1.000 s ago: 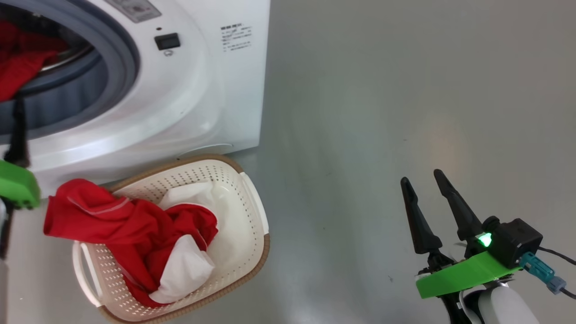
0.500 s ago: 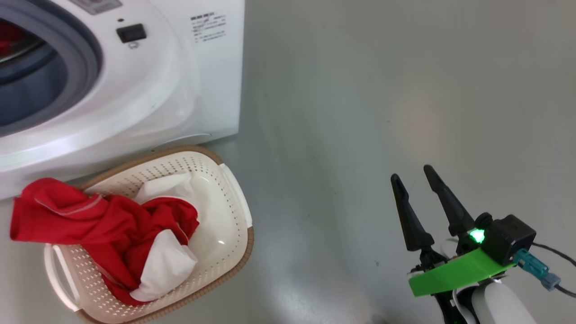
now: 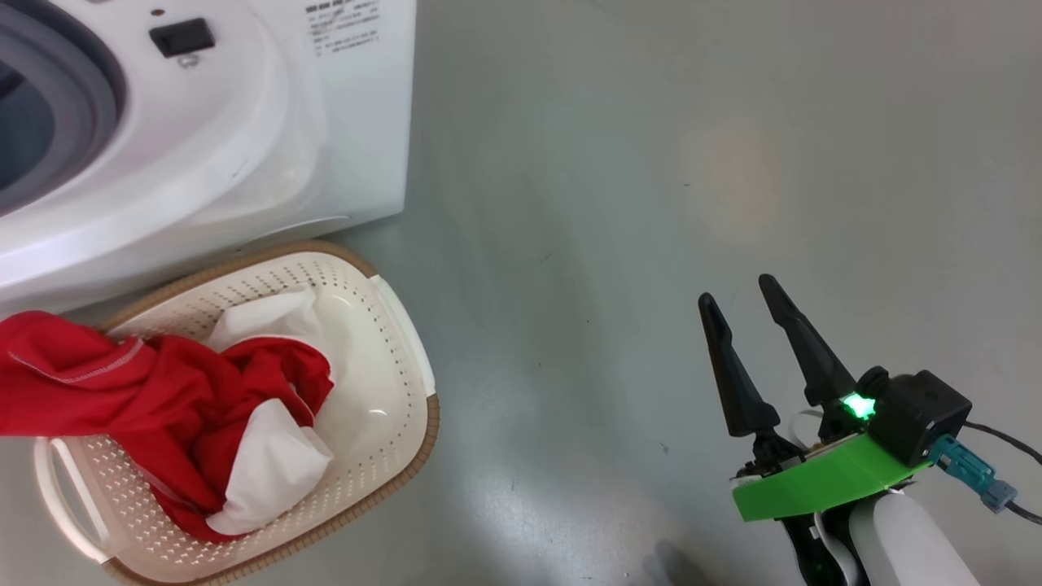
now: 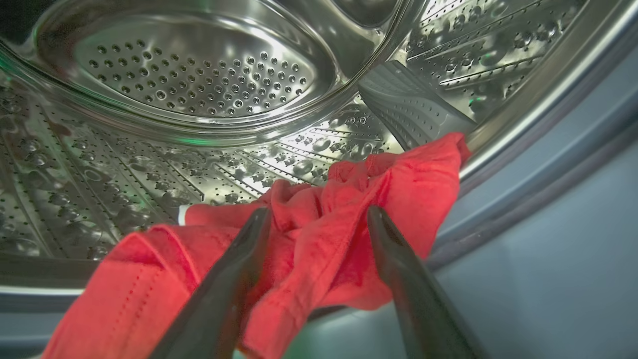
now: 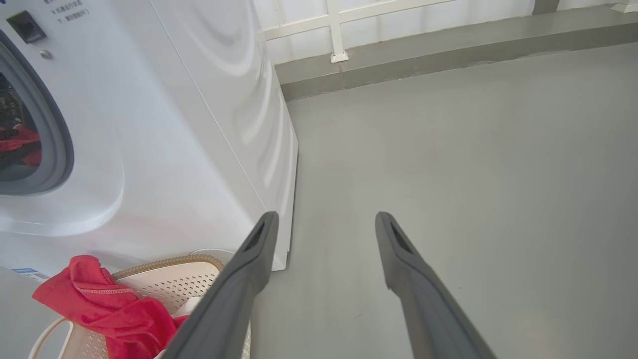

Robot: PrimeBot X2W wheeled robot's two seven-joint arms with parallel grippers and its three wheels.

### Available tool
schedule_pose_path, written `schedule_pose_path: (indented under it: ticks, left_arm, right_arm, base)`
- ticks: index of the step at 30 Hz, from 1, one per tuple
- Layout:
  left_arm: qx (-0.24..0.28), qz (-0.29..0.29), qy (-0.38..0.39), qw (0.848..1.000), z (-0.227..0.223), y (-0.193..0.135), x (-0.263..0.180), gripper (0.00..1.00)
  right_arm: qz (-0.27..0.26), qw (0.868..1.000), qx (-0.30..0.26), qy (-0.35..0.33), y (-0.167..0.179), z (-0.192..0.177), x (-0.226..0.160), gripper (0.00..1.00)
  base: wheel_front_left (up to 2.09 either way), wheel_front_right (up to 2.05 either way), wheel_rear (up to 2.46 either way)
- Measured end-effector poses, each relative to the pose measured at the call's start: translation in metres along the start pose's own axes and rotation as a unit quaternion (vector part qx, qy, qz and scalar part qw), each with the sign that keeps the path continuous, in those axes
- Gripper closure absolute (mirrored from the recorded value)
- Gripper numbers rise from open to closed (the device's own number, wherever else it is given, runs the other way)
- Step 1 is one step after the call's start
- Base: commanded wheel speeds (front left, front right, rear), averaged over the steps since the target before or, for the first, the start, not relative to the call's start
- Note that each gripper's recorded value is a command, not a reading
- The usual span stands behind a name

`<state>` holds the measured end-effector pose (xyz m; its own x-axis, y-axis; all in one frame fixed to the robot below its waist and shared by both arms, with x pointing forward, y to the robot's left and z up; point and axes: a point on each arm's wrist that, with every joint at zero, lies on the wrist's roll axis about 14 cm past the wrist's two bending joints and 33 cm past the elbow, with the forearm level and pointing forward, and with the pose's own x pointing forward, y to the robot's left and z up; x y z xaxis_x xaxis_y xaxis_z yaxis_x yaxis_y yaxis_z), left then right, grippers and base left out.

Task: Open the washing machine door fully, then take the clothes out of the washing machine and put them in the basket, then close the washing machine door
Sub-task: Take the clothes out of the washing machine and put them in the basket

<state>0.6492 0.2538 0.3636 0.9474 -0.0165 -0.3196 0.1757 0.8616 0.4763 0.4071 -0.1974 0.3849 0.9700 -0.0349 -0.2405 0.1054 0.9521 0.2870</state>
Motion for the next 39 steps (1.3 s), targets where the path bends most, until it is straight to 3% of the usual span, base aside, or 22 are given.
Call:
schedule_pose_path:
  ticks: [5, 6, 7, 8, 9, 10, 11, 12, 22, 31, 39]
  left_arm:
    - [0.009, -0.005, 0.014, 1.0, -0.008, -0.003, 0.004, 0.0]
    - [0.01, -0.006, 0.016, 1.0, -0.008, -0.003, 0.005, 0.04]
    - [0.011, -0.006, 0.017, 1.0, -0.009, -0.003, 0.005, 0.17]
    - [0.013, -0.007, 0.017, 1.0, -0.008, -0.003, 0.006, 0.17]
    - [0.013, -0.007, 0.017, 1.0, -0.007, -0.002, 0.006, 0.46]
    - [0.014, -0.007, 0.016, 1.0, -0.006, -0.002, 0.006, 0.6]
    - [0.015, -0.007, 0.015, 1.0, -0.006, -0.002, 0.007, 0.83]
    - [0.015, -0.007, 0.015, 1.0, -0.005, -0.002, 0.007, 0.99]
    - [0.007, -0.007, -0.002, 1.0, 0.008, -0.001, 0.006, 1.0]
    - [-0.088, 0.019, -0.053, 0.995, 0.045, 0.005, -0.006, 1.0]
    - [-0.186, 0.037, -0.085, 0.978, 0.058, 0.009, -0.032, 1.0]
  right_arm:
    - [0.0, 1.0, 0.001, 0.001, 0.0, -0.001, 0.002, 0.0]
    - [-0.001, 1.0, 0.0, 0.001, -0.001, -0.001, 0.002, 0.0]
    - [-0.001, 1.0, 0.0, 0.001, -0.001, -0.001, 0.002, 0.0]
    - [-0.001, 1.0, 0.0, 0.0, -0.001, 0.0, 0.002, 0.0]
    - [-0.001, 1.0, 0.0, 0.0, -0.001, 0.0, 0.002, 0.0]
    - [-0.001, 1.0, 0.0, 0.0, -0.001, 0.0, 0.002, 0.0]
    - [-0.001, 1.0, 0.0, -0.001, -0.001, 0.0, 0.001, 0.0]
    - [-0.001, 1.0, 0.0, -0.001, -0.001, 0.001, 0.001, 0.0]
    - [0.001, 1.0, 0.001, -0.008, 0.0, 0.005, 0.002, 0.0]
    - [0.009, 1.0, 0.004, -0.022, 0.006, 0.015, 0.002, 0.0]
    - [0.018, 0.999, 0.007, -0.036, 0.012, 0.025, 0.0, 0.0]
  base:
    - [0.0, 0.0, 0.0]
    - [0.0, 0.0, 0.0]
    - [0.0, 0.0, 0.0]
    - [0.0, 0.0, 0.0]
    - [0.0, 0.0, 0.0]
    - [0.0, 0.0, 0.0]
    - [0.0, 0.0, 0.0]
    - [0.0, 0.0, 0.0]
    - [0.0, 0.0, 0.0]
    - [0.0, 0.0, 0.0]
    - [0.0, 0.0, 0.0]
